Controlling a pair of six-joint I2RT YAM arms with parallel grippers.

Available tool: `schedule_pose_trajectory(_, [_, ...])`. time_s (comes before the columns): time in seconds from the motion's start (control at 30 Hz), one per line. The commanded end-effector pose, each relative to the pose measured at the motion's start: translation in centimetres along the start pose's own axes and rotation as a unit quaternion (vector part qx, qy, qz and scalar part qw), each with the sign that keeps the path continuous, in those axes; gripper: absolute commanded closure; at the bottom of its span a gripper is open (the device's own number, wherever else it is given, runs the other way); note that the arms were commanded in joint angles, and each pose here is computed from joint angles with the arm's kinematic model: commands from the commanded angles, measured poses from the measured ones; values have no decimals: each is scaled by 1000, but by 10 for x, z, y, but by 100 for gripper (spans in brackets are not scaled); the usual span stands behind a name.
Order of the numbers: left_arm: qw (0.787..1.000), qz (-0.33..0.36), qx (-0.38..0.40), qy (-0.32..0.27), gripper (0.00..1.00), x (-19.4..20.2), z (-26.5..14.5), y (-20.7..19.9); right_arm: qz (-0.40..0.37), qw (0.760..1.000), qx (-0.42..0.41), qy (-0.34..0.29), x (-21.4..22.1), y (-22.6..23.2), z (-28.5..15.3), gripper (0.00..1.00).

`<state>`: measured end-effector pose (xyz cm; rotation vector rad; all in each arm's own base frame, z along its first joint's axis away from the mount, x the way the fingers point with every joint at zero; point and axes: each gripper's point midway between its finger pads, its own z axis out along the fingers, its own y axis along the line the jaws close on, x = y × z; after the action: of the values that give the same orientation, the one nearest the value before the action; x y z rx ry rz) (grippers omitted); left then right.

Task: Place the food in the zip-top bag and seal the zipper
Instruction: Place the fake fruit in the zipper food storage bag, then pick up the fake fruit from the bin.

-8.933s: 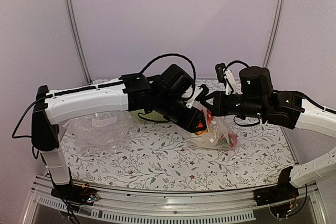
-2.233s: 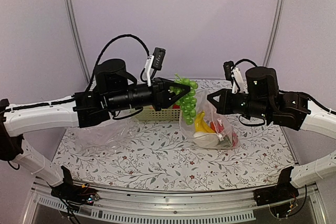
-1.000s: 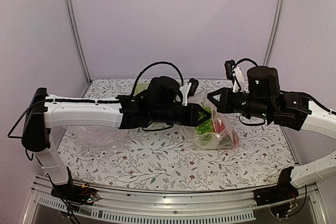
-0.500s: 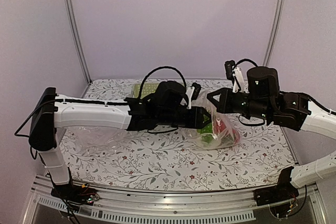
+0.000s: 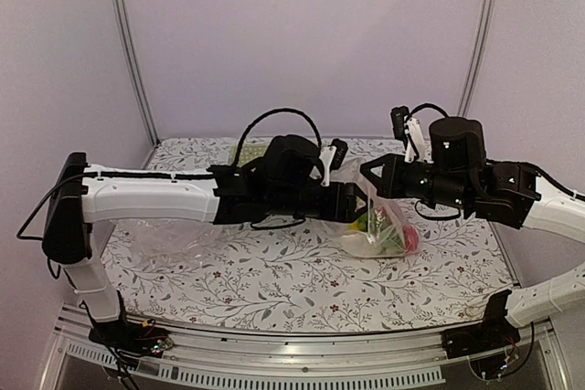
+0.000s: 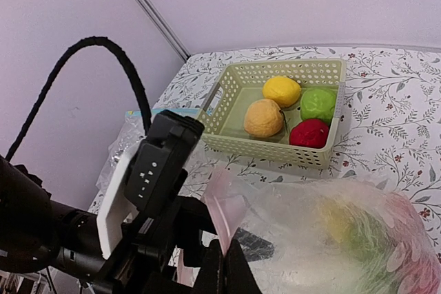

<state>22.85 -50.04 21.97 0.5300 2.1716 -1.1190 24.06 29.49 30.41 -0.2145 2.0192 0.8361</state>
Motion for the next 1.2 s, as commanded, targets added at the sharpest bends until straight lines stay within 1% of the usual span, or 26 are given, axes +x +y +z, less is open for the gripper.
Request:
schedule_pose_trajectory(0.0, [999,30,34,-28,33,-18,-31,-27,8,1000,-6,-12,-5,3,-1,100])
schedule_pose_trajectory(0.13, [996,50,52,-45,32,-26,-55,-39,8,1000,-5,-13,-5,2,-1,100])
schedule_pose_trajectory(0.23, [995,57,50,-62,31,-33,-73,-39,7,1000,-4,-13,-4,2,-1,100])
schedule_pose_trajectory(0.33, [995,62,37,-68,29,-35,-88,-34,8,1000,-4,-14,-5,2,-2,100])
schedule_pose_trajectory(0.5, [995,61,-12,-74,26,-37,-104,-14,6,1000,2,-16,-6,0,-3,100])
schedule_pose_trajectory(0.6, [995,46,-45,-78,23,-39,-113,8,2,1000,10,-23,-9,-4,-7,100])
schedule_pose_trajectory(0.7, [995,21,-59,-75,22,-45,-119,32,0,999,17,-29,-12,-7,-13,100])
schedule_pose_trajectory(0.87, [991,-5,-117,-60,20,-48,-119,76,-2,999,23,-30,-12,-10,-15,100])
schedule_pose_trajectory(0.93, [986,-19,-156,-51,17,-46,-113,103,-1,999,24,-29,-11,-11,-15,100])
schedule_pose_trajectory(1.03, [978,-37,-203,-35,15,-45,-105,138,-1,999,23,-26,-10,-10,-12,100])
schedule_pose_trajectory(1.17, [957,-38,-286,-25,12,-50,-99,181,-2,999,24,-23,-8,-10,-12,100])
